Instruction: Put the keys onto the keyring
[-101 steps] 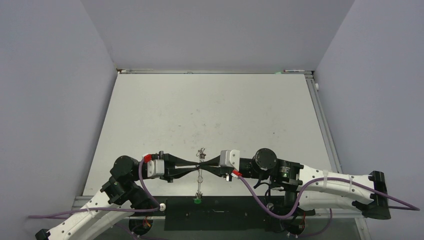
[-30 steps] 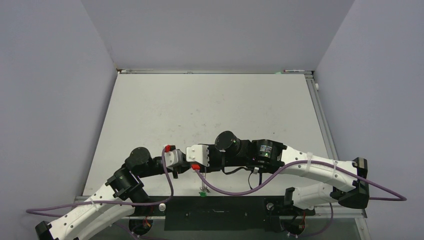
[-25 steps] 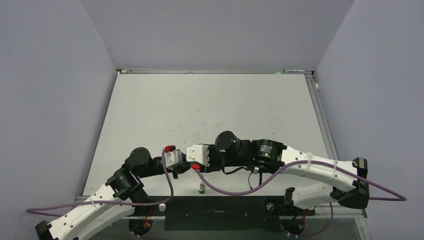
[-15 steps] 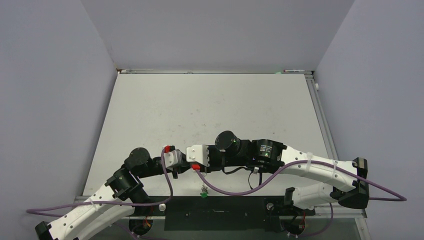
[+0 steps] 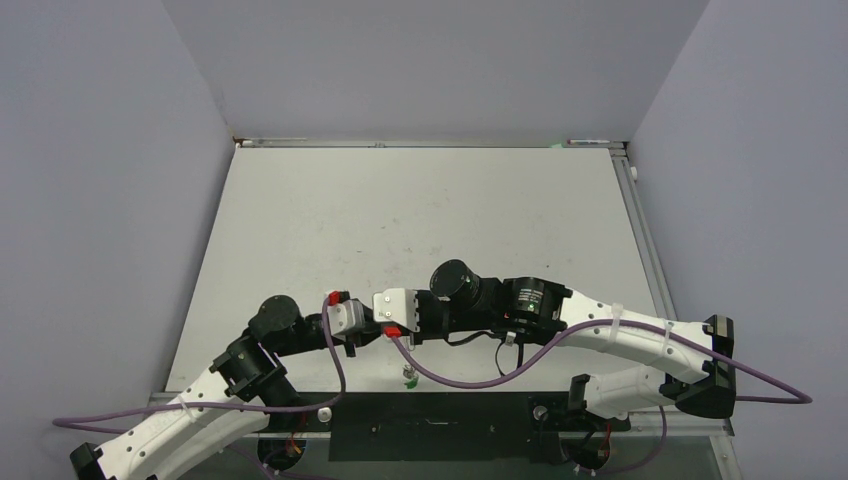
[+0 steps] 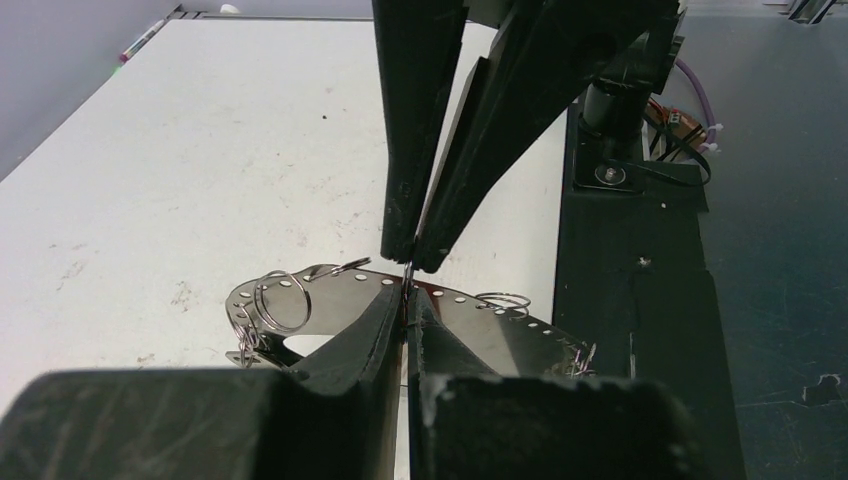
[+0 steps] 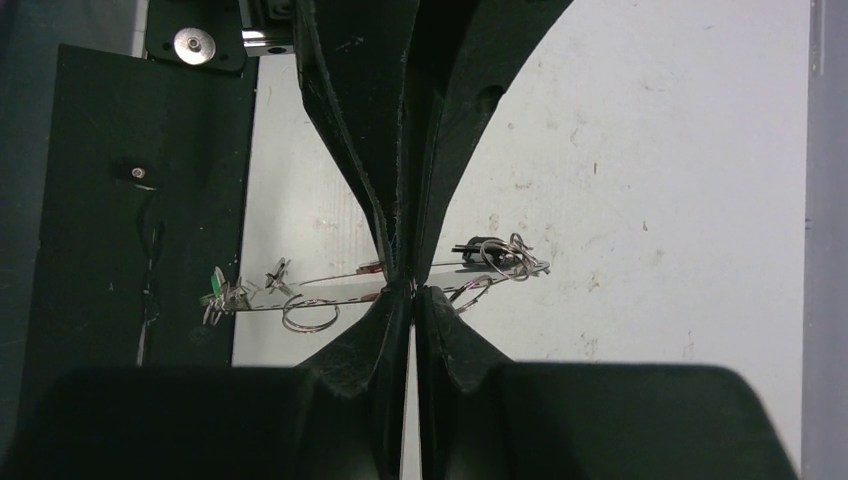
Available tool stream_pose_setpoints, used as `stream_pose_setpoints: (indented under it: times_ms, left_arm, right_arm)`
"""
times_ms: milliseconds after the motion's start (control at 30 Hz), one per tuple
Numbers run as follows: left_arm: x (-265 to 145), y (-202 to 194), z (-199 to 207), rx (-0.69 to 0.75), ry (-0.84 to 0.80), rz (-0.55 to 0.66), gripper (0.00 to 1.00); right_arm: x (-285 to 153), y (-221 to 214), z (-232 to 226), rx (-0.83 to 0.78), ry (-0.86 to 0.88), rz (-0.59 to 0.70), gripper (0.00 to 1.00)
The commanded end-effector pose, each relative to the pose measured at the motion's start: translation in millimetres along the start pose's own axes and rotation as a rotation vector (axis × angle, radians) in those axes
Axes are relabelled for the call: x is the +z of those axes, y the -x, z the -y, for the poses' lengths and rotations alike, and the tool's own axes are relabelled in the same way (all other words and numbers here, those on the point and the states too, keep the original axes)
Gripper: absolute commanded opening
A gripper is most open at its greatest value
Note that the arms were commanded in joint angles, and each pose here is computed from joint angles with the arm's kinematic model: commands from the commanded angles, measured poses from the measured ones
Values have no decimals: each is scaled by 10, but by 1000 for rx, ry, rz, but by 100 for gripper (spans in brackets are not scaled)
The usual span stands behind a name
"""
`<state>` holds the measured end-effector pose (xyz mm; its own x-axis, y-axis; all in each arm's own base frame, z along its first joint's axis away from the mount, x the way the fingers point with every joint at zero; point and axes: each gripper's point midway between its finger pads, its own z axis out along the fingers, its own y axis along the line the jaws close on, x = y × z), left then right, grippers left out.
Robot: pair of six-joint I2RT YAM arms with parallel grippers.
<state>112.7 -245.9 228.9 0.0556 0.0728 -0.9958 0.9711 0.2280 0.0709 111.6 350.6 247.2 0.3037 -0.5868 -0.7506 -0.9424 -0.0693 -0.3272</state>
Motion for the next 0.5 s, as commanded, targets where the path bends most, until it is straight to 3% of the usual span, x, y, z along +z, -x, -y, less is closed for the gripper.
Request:
stream_pose_setpoints:
  times_ms: [0, 333, 467]
  left_arm:
    - [-25, 379, -15, 57, 6, 92, 0]
    - [-60, 435, 4, 66, 7, 119, 0]
    - [-114, 504, -13, 84, 30, 154, 22]
  right_arm:
    - [38, 54, 20, 3, 5, 26, 5]
    - [27, 105, 9, 9, 11, 63, 5]
    - [-46, 189, 26, 18, -19, 141, 5]
